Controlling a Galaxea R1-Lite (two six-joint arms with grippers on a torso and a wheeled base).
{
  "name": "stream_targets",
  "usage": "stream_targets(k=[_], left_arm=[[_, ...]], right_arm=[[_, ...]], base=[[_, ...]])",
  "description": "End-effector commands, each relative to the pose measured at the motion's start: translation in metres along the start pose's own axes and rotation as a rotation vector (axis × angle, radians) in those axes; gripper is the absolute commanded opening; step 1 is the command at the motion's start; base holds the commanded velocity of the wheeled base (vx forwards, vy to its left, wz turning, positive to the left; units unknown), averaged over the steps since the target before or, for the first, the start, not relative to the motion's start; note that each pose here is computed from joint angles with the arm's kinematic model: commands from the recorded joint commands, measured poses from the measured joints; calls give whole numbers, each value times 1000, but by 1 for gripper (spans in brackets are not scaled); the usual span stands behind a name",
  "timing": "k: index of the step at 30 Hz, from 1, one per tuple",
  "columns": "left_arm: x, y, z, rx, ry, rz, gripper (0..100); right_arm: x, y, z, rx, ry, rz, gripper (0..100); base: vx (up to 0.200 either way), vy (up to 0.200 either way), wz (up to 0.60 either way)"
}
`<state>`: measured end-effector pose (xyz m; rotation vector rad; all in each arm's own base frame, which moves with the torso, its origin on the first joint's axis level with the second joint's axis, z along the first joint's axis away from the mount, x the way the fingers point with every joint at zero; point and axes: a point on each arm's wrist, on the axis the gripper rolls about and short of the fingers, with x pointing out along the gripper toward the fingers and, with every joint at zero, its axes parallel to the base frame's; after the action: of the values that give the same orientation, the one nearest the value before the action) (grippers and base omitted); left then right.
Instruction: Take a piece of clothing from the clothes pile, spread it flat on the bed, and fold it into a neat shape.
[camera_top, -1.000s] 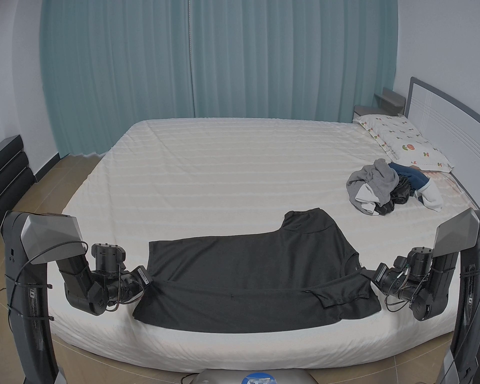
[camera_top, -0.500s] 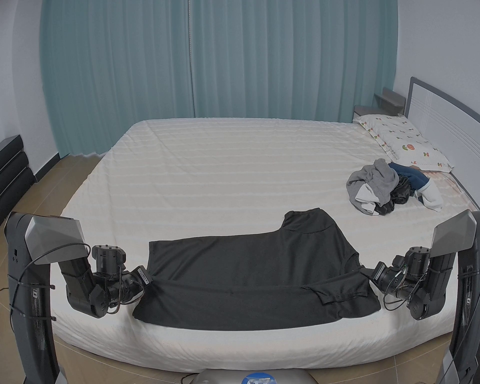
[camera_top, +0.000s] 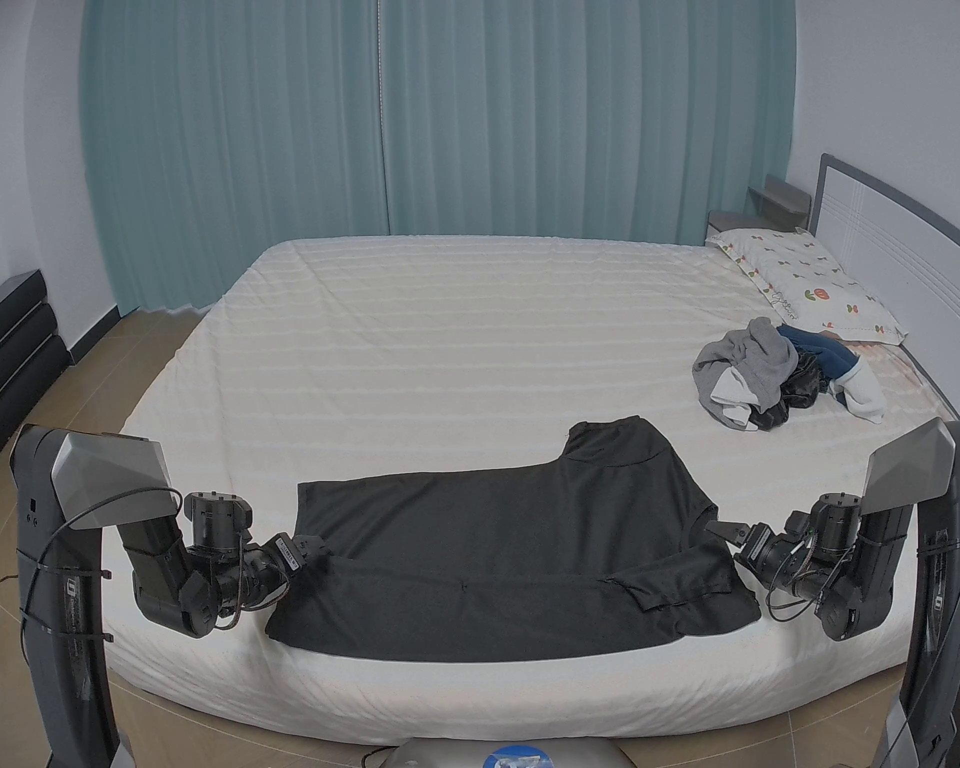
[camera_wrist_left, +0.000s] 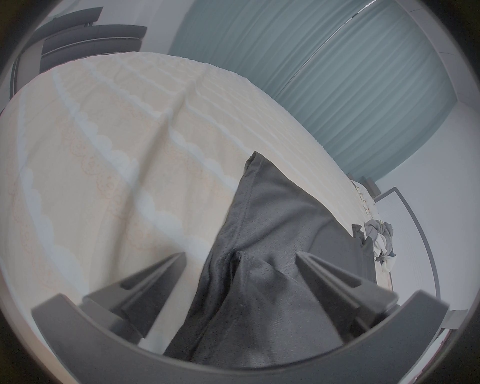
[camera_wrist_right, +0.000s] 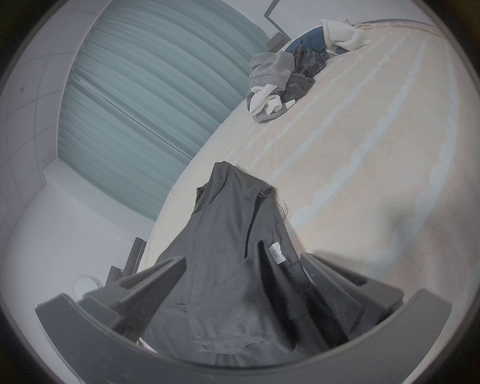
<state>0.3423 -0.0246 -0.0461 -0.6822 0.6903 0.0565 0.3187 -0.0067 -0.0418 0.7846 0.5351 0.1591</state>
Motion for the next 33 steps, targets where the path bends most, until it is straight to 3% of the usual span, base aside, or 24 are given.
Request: stream_targets(k=[1,5,8,15,17,18,21,27,33], left_arm=[[-2,2,3,-15,-5,0,100],[-6,4,14,-25,-34,-18,100],[-8,7,20,-28,-57,-38,100],[-9,8,17,-33,-56,-55,100],[-9,8,15,-37,-52,-57,100],[-9,8,15,-46,-50,-57,100],[-7,9,15,-57,-53,-59,100],[-3,8,17,-99,-64,-67,100],[-2,6,19,-109,-68,-73,100]], right_arm=[[-24,26,17,40,-60,53,100],[-31,41,23,51,-78,85,100],[-24,52,18,41,-42,92,100],[-27,68,0,56,0,-11,100],[-32,68,-13,88,37,-35,100],[-34,68,-23,163,67,-50,100],[-32,68,-29,258,87,-63,100],[-22,64,-43,255,129,-88,100],[2,59,-49,234,72,-134,100]], base=[[0,0,0],[0,0,0],[0,0,0],[-57,0,0],[-200,0,0],[-200,0,0],[-133,0,0],[0,0,0],[0,0,0]])
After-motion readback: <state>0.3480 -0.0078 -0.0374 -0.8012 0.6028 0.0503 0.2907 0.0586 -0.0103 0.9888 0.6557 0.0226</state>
